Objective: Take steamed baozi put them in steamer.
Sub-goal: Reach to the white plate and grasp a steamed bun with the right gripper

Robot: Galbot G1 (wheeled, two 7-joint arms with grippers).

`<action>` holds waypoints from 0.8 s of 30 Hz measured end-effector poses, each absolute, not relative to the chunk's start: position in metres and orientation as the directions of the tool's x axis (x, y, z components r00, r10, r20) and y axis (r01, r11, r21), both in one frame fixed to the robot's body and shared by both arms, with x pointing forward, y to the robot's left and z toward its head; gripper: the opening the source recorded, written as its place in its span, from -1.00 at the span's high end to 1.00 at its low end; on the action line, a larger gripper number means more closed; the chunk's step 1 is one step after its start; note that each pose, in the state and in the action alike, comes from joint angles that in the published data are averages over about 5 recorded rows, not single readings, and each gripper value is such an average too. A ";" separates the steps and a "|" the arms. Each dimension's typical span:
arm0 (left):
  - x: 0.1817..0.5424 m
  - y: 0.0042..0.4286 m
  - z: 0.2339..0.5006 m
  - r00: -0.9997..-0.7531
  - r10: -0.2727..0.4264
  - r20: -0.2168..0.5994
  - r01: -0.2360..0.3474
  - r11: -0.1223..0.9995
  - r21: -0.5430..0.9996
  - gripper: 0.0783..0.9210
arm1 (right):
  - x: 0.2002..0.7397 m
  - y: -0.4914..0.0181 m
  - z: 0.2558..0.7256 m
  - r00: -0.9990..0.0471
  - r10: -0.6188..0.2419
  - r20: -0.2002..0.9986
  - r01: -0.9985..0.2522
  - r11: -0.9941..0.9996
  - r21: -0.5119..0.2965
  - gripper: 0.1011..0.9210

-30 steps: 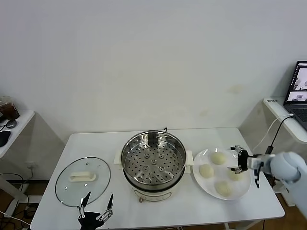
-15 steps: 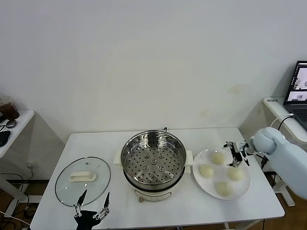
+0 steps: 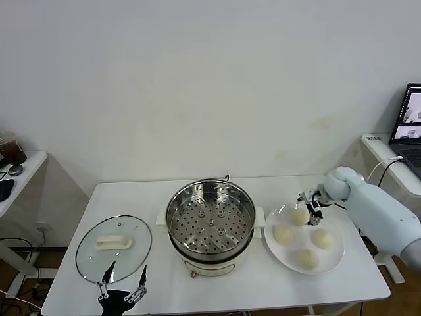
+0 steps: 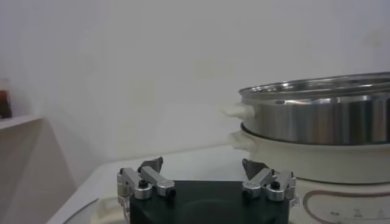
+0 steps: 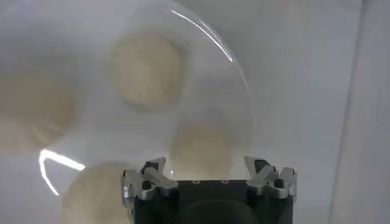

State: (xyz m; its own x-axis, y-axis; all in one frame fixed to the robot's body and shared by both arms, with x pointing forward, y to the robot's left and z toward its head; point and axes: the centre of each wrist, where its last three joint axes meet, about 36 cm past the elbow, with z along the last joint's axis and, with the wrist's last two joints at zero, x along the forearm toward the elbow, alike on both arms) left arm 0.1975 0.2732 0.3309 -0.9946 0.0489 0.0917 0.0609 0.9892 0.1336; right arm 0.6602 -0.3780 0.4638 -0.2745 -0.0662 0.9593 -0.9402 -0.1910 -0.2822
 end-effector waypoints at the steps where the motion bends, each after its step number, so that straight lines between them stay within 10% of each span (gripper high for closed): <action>1: 0.197 0.273 0.331 -0.995 0.049 0.091 0.061 0.989 0.134 -0.77 | 0.661 -0.377 0.463 -0.272 -0.063 0.960 -0.941 -0.190 -0.279 -0.74; 24: 0.199 0.278 0.334 -0.996 0.049 0.073 0.059 0.988 0.145 -0.77 | 0.665 -0.371 0.449 -0.249 -0.037 0.968 -0.952 -0.174 -0.251 -0.04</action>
State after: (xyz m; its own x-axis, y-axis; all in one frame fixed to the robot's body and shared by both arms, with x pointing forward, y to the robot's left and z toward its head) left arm 0.1987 0.2779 0.3342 -0.9961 0.0487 0.0730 0.0589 0.9877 0.1448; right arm 0.6654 -0.3714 0.4490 -0.2487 -0.0369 0.9679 -0.9521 -0.1743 -0.2513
